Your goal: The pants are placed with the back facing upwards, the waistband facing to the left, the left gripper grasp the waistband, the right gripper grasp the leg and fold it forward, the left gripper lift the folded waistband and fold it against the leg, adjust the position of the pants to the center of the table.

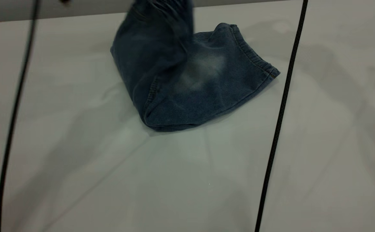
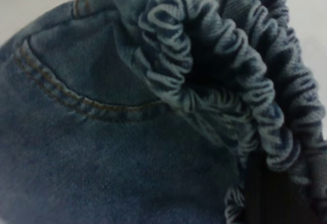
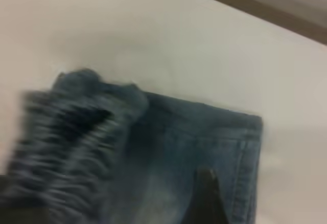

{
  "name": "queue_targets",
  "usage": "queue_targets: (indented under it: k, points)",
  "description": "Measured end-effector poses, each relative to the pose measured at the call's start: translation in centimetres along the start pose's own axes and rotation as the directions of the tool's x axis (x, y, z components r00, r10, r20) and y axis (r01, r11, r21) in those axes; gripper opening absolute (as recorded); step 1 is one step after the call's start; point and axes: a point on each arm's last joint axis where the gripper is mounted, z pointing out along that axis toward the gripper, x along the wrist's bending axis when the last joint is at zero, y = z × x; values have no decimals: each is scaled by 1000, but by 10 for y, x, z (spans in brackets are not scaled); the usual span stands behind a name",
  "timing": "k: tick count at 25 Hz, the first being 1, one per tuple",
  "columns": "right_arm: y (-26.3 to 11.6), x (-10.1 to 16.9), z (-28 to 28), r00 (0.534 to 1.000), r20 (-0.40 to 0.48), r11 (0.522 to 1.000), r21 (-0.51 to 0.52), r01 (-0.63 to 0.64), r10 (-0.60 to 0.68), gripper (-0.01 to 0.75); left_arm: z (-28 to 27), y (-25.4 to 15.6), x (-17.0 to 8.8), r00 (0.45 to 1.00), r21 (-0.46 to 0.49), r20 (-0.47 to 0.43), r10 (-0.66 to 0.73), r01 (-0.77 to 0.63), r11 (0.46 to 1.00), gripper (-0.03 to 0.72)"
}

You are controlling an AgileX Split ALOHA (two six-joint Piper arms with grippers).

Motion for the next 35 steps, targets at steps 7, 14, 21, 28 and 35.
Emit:
queue_targets:
  k: [7, 14, 21, 28, 35]
  points:
    - [-1, -4, -1, 1000, 13, 1000, 6, 1, -1, 458, 64, -14, -2, 999, 129, 22, 34, -36, 991, 135]
    - [-1, -4, 0, 1000, 11, 1000, 5, 0, 0, 458, 66, -12, -4, 986, 153, 63, 156, -163, 975, 250]
    - [-3, -8, 0, 998, 59, 999, 24, 27, -28, 458, 22, 23, -12, 963, 126, 113, 243, -257, 958, 587]
    - [-4, -1, 4, 1000, 18, 999, 41, 21, -22, 458, -74, 46, -6, 958, 196, 80, 277, -287, 937, 578]
    - [-14, 53, 50, 987, -154, 988, 142, 58, -35, 458, -191, 67, -18, 939, -46, -16, 343, -344, 938, 572]
